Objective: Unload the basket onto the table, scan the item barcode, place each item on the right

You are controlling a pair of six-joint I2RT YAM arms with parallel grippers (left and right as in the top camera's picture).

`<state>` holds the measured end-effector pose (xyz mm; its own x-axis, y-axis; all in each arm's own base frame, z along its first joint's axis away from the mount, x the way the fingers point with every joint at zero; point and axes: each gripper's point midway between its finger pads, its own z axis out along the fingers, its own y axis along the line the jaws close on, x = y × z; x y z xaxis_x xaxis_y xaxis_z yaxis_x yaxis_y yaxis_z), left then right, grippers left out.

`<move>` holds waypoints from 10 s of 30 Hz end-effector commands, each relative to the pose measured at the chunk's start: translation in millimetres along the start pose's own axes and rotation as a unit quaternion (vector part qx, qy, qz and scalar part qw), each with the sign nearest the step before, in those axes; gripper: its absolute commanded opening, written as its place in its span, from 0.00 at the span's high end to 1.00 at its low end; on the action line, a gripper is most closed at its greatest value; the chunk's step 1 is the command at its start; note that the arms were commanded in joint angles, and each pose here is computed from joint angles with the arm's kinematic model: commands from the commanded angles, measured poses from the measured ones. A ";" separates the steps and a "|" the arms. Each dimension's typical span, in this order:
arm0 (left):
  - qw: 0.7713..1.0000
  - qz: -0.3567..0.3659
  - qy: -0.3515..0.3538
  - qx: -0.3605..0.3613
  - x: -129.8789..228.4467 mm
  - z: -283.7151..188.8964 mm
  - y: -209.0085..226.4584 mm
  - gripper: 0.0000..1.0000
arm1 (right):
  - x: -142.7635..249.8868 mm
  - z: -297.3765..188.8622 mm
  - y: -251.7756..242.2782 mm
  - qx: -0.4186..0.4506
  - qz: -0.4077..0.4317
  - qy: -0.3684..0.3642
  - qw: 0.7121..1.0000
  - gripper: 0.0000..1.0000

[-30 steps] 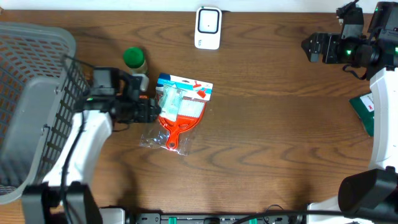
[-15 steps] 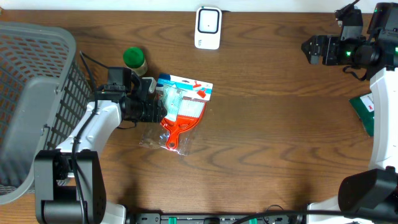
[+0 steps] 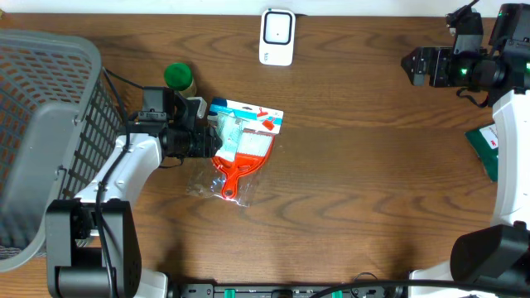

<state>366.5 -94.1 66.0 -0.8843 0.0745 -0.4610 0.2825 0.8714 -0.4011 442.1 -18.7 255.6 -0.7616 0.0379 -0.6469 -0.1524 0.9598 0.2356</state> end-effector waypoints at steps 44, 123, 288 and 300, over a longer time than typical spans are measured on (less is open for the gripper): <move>0.997 -0.022 0.020 0.064 10.6 25.7 -8.0 0.90 | 1.5 -0.8 21.4 -0.018 -0.022 0.004 1.000 0.04; 0.997 -0.028 0.031 -0.068 24.6 -45.9 -1.2 0.49 | 91.1 61.2 183.7 -0.266 -0.078 0.103 0.955 0.26; 0.980 -0.149 -0.115 -0.059 -47.3 -1.9 35.1 0.29 | 159.0 193.9 230.5 -0.332 -0.085 0.109 0.933 0.05; 0.971 -0.157 -0.174 -0.045 -76.3 -7.6 33.8 0.35 | 143.2 210.3 218.0 -0.276 -0.148 0.057 0.948 0.64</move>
<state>427.3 -72.9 83.5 -0.7685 -0.3310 -0.5476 -0.0102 0.8621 -0.5067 421.5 258.3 63.2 -0.7255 -0.2523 -0.6403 -0.6348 0.6048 0.4810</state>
